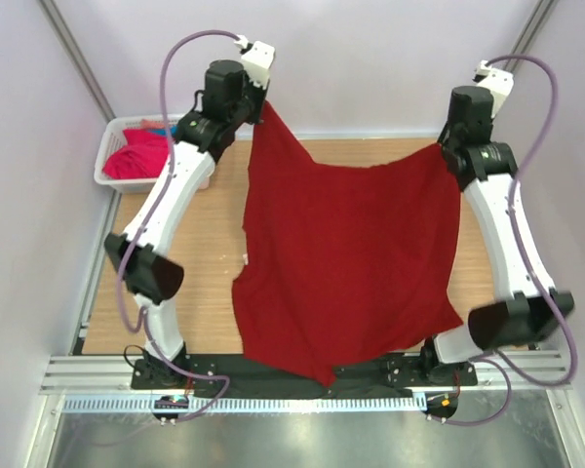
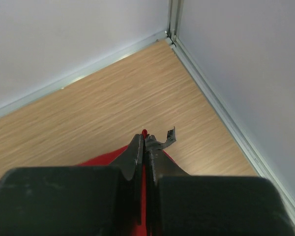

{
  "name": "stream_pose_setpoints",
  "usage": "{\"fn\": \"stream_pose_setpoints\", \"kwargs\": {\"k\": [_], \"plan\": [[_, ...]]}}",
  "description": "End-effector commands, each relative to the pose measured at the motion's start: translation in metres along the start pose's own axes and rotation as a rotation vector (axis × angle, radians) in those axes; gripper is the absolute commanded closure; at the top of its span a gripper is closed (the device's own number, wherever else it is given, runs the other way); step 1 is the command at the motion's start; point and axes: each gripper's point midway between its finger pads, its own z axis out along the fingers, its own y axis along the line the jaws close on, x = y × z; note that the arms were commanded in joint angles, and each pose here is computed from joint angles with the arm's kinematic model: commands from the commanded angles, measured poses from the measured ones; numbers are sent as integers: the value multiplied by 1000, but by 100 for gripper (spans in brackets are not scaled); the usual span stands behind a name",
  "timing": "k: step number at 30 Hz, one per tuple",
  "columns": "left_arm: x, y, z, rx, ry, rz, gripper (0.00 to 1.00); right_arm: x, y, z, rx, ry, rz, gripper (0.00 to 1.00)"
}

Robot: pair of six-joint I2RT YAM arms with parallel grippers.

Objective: Fold and stack the t-shirts
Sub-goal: Flatten the tshirt out, then fold the tshirt

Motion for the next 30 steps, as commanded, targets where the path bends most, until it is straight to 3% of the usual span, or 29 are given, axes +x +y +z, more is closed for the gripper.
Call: {"fn": "stream_pose_setpoints", "kwargs": {"k": [1,6,13,23,30], "plan": [[-50,27,20,-57,-194,-11,100,-17,10,42,-33,-70,106,99],[-16,46,82,-114,-164,6,100,15,18,120,-61,10,162,99],[-7,58,115,-86,-217,-44,100,30,39,180,-143,55,204,99],[35,50,131,-55,-131,-46,100,46,42,204,-131,87,201,99],[41,55,117,-80,-101,-34,100,48,37,197,-123,104,203,99]]}}
